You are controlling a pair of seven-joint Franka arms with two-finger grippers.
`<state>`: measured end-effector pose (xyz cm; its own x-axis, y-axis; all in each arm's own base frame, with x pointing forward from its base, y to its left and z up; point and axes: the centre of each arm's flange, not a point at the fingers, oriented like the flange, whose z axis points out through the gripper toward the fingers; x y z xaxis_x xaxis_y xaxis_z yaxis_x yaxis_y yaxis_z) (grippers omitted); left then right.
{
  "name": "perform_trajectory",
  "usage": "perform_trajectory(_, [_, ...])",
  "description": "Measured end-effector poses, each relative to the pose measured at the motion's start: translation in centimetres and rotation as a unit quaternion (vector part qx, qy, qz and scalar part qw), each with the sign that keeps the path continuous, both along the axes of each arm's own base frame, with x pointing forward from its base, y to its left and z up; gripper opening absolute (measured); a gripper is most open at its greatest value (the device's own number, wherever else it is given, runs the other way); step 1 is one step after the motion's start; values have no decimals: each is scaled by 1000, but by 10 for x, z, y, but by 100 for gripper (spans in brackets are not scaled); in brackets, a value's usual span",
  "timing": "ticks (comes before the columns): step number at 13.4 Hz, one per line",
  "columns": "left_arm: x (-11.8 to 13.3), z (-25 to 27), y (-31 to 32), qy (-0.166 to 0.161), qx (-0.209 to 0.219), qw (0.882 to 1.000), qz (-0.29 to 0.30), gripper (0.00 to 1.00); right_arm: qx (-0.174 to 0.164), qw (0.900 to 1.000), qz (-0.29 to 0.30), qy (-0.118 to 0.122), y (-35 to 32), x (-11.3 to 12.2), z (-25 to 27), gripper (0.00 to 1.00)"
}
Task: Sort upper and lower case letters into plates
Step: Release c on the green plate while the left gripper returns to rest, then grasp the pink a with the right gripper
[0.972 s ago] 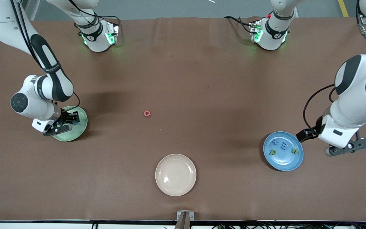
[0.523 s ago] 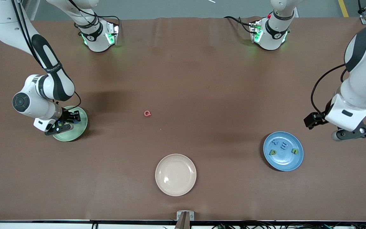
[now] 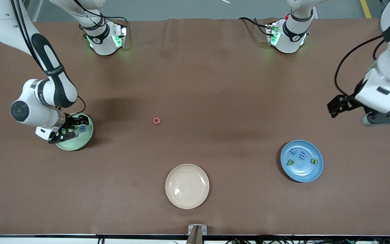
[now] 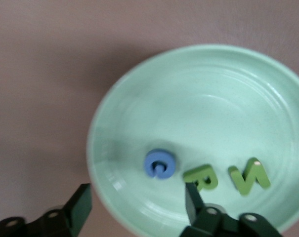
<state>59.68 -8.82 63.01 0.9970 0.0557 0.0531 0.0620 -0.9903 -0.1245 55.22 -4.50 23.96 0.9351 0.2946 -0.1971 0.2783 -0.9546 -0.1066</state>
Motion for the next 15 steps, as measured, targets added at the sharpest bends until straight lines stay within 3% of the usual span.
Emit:
perform_trajectory(1, [-8, 8, 9, 7, -2, 1000, -2, 100, -3, 1000, -9, 5, 15, 8, 34, 99])
perform_trajectory(3, [-23, 18, 21, 22, -10, 1000, -14, 100, -21, 999, -41, 2, 64, 12, 100, 100])
perform_trajectory(6, [-42, 17, 32, 34, -30, 999, -26, 100, -53, 994, -95, -4, 168, -11, 140, 100])
perform_trajectory(8, [-59, 14, 28, 32, -36, 998, -28, 100, -72, 990, -119, -8, 238, -32, 135, 100])
perform_trajectory(11, [-82, 12, 31, 33, -50, 998, -22, 100, -73, 986, -144, -38, 323, -61, 122, 100])
perform_trajectory(15, [-86, 11, 37, 33, -50, 998, -16, 100, -57, 983, -166, -63, 356, -71, 68, 100])
